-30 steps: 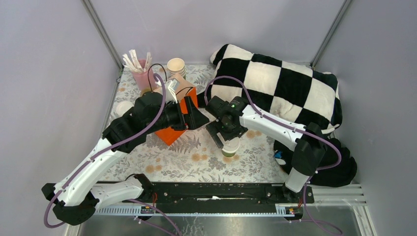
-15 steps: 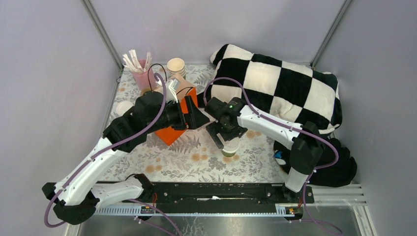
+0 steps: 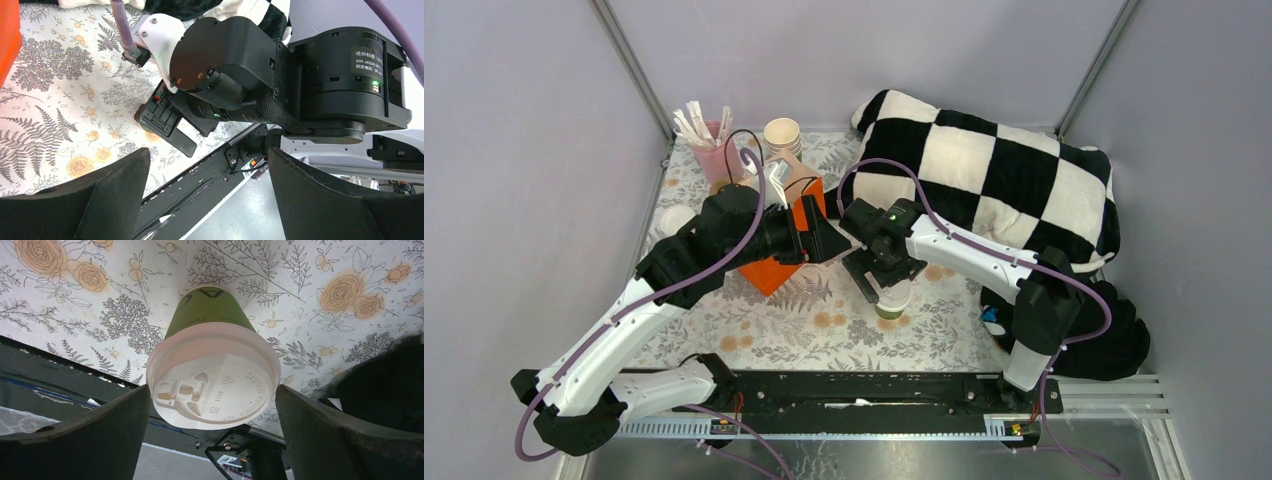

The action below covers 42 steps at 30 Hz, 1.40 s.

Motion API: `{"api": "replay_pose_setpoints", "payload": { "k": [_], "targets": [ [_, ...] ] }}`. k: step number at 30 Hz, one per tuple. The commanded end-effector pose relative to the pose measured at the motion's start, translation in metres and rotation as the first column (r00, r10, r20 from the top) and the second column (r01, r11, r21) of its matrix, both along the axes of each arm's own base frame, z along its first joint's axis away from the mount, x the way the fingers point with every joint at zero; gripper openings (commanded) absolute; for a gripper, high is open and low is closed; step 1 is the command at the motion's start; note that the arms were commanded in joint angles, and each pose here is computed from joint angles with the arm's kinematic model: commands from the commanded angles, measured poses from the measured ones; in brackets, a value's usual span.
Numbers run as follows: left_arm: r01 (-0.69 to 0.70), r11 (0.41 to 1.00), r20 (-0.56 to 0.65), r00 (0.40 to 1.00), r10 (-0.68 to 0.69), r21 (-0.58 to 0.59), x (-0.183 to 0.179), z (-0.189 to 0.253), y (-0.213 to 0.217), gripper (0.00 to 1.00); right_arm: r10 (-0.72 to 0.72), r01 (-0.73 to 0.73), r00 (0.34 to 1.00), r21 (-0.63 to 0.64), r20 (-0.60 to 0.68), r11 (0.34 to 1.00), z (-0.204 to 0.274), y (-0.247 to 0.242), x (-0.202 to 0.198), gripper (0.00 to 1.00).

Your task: Pack the takeout coffee

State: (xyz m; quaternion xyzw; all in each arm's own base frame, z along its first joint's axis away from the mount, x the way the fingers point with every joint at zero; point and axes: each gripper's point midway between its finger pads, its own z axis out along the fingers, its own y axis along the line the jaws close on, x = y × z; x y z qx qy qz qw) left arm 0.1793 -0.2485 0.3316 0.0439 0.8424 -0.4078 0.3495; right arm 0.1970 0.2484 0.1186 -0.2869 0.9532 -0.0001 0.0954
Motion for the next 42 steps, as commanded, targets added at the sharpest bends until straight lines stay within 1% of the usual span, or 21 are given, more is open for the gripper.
{"api": "replay_pose_setpoints", "payload": {
  "k": [1,7,12,15,29,31,36,42],
  "targets": [
    [0.010,0.999,0.060,0.998,-0.008,-0.035,0.001,0.023,0.000,0.91,0.024,-0.024,0.999,-0.010,-0.038,1.000,-0.012,0.003,-0.008,1.00],
    [0.011,1.000,0.061,0.998,-0.010,-0.028,0.001,0.022,0.000,0.91,0.027,-0.027,0.999,0.006,-0.046,1.000,-0.014,0.007,-0.008,1.00],
    [0.014,1.000,0.063,0.998,-0.012,-0.025,0.001,0.022,0.000,0.91,0.029,-0.028,0.998,0.010,-0.056,1.000,-0.016,0.009,-0.009,0.98],
    [0.015,1.000,0.062,0.998,-0.014,-0.020,0.002,0.021,0.000,0.91,0.031,-0.030,0.998,0.015,-0.060,0.999,-0.017,0.009,-0.010,1.00],
    [0.017,1.000,0.062,0.998,-0.016,-0.014,0.003,0.020,-0.001,0.92,0.035,-0.034,0.997,0.010,-0.062,0.999,-0.021,0.008,-0.011,1.00],
    [0.018,1.000,0.059,0.998,-0.017,-0.014,0.003,0.019,-0.002,0.92,0.034,-0.034,0.998,0.008,-0.050,0.999,-0.019,0.008,-0.009,0.98],
    [0.014,1.000,0.065,0.998,-0.012,-0.018,0.003,0.023,-0.001,0.92,0.037,-0.037,0.999,0.036,0.011,0.999,-0.006,0.009,-0.001,0.90],
    [0.016,1.000,0.061,0.998,-0.015,-0.013,0.005,0.022,-0.003,0.92,0.038,-0.040,0.999,0.058,0.033,0.998,0.003,0.009,0.000,0.88]
  ]
}}
